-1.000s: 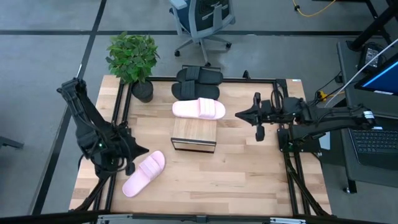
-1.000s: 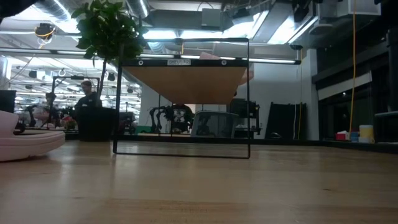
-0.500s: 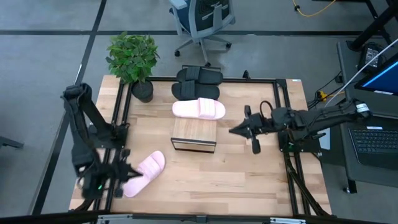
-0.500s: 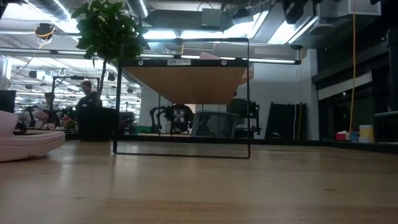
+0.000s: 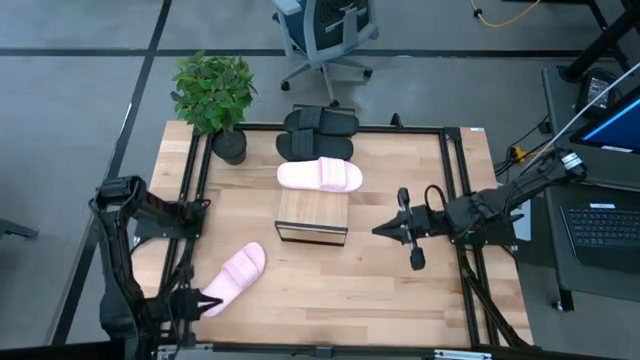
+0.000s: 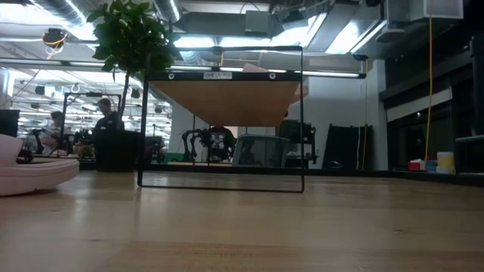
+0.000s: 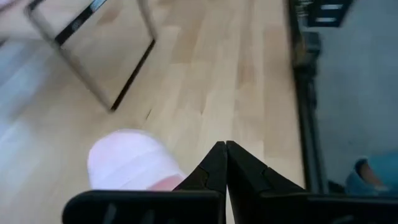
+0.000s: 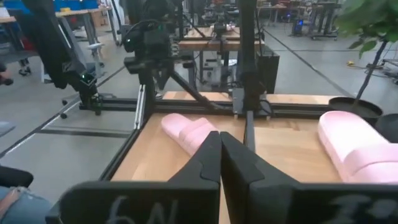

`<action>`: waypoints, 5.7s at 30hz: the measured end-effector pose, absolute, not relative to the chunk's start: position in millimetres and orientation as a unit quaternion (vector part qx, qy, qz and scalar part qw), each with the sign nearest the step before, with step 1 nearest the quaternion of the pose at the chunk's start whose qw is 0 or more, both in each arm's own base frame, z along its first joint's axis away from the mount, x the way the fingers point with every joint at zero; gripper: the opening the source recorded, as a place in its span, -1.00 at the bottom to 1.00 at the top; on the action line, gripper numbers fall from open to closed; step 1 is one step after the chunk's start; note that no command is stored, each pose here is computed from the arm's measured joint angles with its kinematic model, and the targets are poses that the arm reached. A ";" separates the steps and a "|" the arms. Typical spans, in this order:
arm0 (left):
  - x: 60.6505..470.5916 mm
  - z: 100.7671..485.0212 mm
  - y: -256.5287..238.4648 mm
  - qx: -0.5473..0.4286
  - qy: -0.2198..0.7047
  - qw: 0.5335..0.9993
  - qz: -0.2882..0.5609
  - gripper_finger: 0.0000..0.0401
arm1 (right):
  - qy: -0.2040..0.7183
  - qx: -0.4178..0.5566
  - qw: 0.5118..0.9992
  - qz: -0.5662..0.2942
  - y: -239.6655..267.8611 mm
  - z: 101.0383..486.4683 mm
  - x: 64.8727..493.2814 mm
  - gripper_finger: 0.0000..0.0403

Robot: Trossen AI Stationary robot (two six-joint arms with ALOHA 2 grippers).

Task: Pick and place slides into the shelf
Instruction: Put the pink slipper on the shelf

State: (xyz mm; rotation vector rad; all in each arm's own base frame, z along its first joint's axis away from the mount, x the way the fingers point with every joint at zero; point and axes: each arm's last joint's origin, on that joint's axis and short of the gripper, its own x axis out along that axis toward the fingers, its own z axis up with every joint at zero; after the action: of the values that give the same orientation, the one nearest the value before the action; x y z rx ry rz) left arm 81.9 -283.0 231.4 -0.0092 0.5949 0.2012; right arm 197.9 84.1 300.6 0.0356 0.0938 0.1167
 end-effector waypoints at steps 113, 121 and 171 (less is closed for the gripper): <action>106.6 149.3 -203.3 0.022 0.391 0.878 0.275 -0.72 | 0.093 -0.015 0.993 0.077 98.6 283.1 206.0 -0.98; 110.1 149.7 -201.2 0.052 0.379 0.885 0.267 -0.57 | 0.095 -0.015 0.992 0.076 99.1 281.9 207.0 -0.98; 123.3 123.9 -192.0 0.070 0.348 0.908 0.223 -0.99 | 0.111 -0.010 0.991 0.075 102.0 274.6 212.4 -0.98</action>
State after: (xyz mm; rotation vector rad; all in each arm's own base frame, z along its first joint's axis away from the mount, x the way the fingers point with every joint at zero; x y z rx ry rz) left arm 123.3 -192.0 123.9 0.1438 0.7180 0.4600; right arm 212.4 102.0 274.6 -0.0210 0.2230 0.1498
